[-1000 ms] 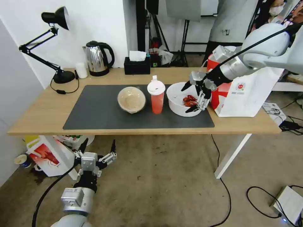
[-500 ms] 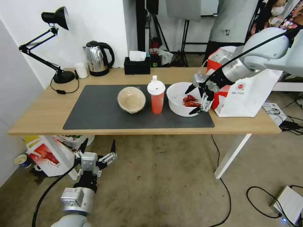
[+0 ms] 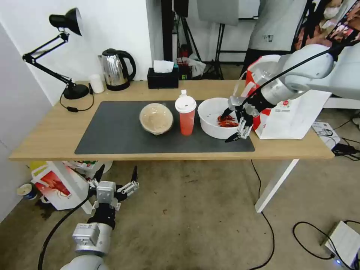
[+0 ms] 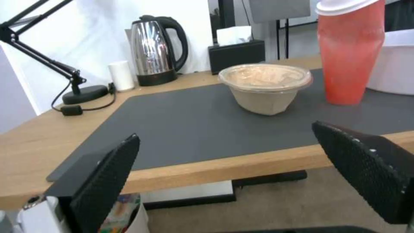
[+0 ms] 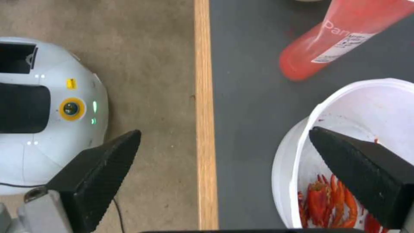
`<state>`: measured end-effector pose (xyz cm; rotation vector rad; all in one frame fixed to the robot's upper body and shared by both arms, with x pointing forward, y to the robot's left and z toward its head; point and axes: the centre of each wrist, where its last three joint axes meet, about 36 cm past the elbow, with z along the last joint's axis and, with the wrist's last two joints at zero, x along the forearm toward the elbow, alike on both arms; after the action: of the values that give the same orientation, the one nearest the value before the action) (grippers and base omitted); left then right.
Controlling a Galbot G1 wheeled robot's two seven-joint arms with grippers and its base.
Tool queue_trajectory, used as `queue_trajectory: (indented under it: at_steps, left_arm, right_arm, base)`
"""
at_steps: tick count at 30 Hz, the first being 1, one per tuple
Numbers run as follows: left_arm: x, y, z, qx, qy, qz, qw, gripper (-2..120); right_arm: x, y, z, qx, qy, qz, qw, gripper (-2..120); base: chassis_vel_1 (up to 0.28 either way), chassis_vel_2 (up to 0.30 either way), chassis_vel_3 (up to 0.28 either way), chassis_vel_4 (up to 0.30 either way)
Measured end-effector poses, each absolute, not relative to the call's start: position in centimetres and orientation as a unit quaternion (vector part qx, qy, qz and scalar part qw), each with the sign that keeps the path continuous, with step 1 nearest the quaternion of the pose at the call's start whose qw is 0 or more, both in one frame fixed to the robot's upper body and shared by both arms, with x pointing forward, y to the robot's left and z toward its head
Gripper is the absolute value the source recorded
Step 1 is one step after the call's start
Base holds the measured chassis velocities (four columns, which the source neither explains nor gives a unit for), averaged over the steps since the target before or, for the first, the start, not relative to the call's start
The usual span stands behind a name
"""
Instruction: Pick up the trash from the table and place it into the takeout bag.
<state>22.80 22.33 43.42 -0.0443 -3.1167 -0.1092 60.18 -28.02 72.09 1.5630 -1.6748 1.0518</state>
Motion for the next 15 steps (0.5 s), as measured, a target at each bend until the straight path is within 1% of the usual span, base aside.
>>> queue_trajectory:
  at_steps: [15]
  left_arm:
    - [22.8,22.3,43.4,-0.014,-0.999,-0.035,0.011,100]
  right_arm:
    - [62.4,-27.5,70.6,0.587,-0.636,0.396,0.306,100]
  base:
    - [0.0,0.0,0.0,0.0]
